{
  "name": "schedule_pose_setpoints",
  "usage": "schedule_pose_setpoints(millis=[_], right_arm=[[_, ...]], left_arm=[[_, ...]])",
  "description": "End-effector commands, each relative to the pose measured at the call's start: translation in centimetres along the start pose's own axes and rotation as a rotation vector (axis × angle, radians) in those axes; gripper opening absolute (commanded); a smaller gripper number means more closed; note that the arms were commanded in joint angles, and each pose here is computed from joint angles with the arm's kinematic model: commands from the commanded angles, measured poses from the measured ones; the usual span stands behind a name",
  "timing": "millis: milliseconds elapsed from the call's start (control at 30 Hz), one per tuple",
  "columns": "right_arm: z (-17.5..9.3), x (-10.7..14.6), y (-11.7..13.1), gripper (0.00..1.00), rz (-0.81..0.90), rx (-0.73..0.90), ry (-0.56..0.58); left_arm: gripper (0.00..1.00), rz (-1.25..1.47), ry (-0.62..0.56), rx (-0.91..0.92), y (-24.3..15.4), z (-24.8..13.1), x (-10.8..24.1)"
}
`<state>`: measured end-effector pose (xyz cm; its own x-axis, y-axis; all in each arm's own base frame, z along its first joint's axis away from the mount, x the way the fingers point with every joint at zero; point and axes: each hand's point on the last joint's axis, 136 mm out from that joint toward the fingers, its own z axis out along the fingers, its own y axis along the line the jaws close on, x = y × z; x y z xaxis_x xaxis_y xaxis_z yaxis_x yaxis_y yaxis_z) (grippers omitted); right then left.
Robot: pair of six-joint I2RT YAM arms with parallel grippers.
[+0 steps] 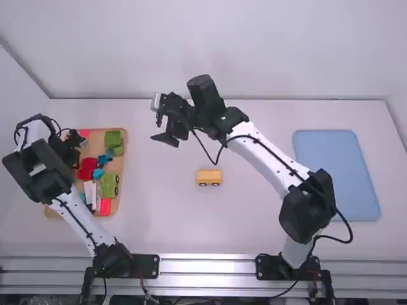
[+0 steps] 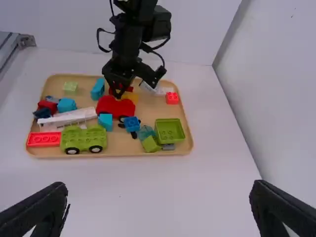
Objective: Assemble lego blocks to make yellow taxi
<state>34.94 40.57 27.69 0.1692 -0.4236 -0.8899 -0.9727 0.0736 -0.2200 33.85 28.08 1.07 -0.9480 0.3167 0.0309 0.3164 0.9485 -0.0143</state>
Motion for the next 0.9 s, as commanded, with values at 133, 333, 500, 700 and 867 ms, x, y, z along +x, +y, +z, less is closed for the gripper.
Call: schedule_pose_setpoints(millis=[133,333,500,700,867], right_arm=[[-0.3,-1.2,-0.5,0.98,-0.010,0.013,-0.023],[-0.3,-1.2,-0.5,0.98,-0.011,0.014,-0.023],[-0.2,-1.1,-0.7,0.98,-0.009,0.018,-0.019],[-0.2,-0.6,-1.1,0.98,-0.007,0.049,0.005],[-0.2,-0.6,-1.1,0.98,-0.007,0.048,0.005]], left_arm=[[0.29,-0.078,-0.004,-0.021,0.6,-0.1,-0.1],[0.36,-0.161,-0.019,-0.064,1.7,-2.0,-0.8],[0.43,-0.170,-0.010,-0.052,1.4,-2.6,-0.6],[0.43,-0.102,-0.019,0.014,-0.1,-2.0,-0.6],[0.43,-0.070,-0.016,0.039,-0.7,-1.5,-0.5]])
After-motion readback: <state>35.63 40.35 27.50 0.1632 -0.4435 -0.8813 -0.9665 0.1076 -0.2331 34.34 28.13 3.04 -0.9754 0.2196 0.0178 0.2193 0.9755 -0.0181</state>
